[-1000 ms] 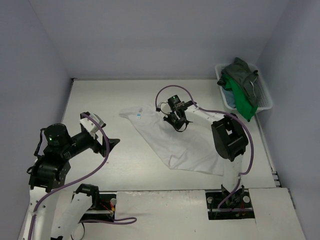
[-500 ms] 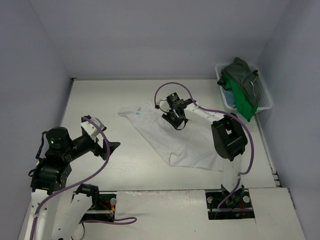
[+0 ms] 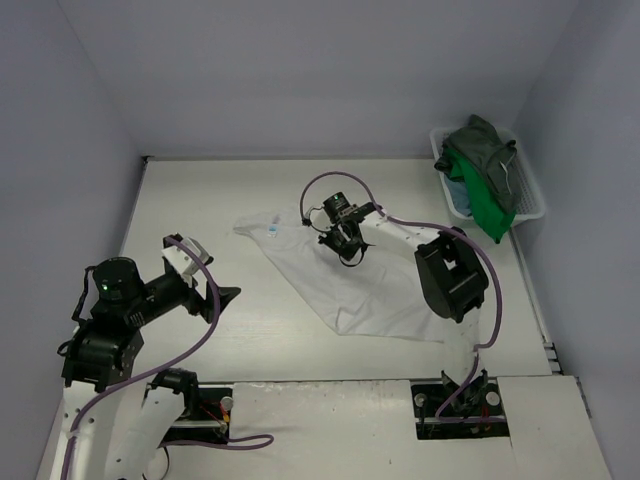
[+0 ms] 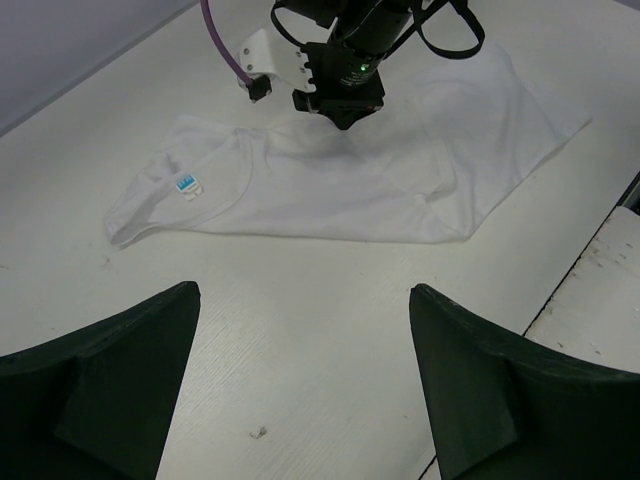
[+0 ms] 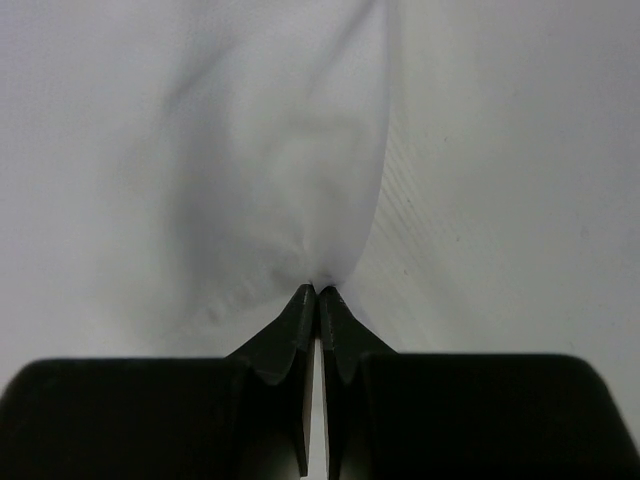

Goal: Fold and stack the t-shirts
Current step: Flatten the tshirt out

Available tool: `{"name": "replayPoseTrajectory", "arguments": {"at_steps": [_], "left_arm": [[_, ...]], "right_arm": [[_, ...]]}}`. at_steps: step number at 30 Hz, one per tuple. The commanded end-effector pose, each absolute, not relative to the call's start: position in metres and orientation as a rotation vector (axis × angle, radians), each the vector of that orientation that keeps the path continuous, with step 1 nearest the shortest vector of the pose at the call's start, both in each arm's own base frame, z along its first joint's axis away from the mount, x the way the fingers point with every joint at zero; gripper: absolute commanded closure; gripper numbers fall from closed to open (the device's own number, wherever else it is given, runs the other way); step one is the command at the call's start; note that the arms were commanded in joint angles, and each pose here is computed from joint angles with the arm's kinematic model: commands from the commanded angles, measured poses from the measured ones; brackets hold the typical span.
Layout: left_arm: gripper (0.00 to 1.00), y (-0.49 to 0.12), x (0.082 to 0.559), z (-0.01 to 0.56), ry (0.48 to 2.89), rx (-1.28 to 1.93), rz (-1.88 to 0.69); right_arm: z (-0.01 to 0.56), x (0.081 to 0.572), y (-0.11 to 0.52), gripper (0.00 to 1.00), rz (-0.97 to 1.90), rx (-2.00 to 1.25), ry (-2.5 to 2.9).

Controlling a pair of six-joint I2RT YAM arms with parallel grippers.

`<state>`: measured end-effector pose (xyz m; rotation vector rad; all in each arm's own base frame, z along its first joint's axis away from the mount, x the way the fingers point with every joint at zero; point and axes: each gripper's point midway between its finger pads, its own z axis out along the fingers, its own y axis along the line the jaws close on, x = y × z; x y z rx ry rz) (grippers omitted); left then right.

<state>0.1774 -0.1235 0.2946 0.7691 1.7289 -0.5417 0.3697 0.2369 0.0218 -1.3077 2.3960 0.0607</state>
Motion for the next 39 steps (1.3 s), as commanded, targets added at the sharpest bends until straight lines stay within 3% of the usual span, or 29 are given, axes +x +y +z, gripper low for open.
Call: {"name": "replayPoseTrajectory", "arguments": {"at_steps": [1, 10, 22, 25, 26, 31, 39], "left_arm": [[0.2, -0.126, 0.181, 0.306, 1.684, 0.767, -0.549], [0.2, -0.124, 0.179, 0.305, 1.687, 0.765, -0.541], [0.2, -0.121, 0.17, 0.301, 1.694, 0.78, -0.523], [0.2, -0.118, 0.167, 0.299, 1.702, 0.789, -0.501], [0.2, -0.117, 0.166, 0.299, 1.701, 0.791, -0.495], [0.21, -0.117, 0.161, 0.292, 1.715, 0.801, -0.501], [0.2, -0.12, 0.166, 0.271, 1.736, 0.807, -0.524]], "right_arm": [[0.07, 0.37, 0.254, 1.0, 0.023, -1.284, 2.288], [0.132, 0.332, 0.305, 1.0, -0.058, -1.364, 2.088], [0.094, 0.271, 0.336, 0.99, -0.092, -1.541, 2.065], [0.081, 0.267, 0.335, 0.91, -0.117, -1.569, 2.081], [0.077, 0.268, 0.333, 0.83, -0.131, -1.578, 2.085], [0.059, 0.264, 0.327, 0.72, -0.109, -1.612, 2.124], [0.107, 0.316, 0.285, 0.57, -0.069, -1.345, 2.181]]}}
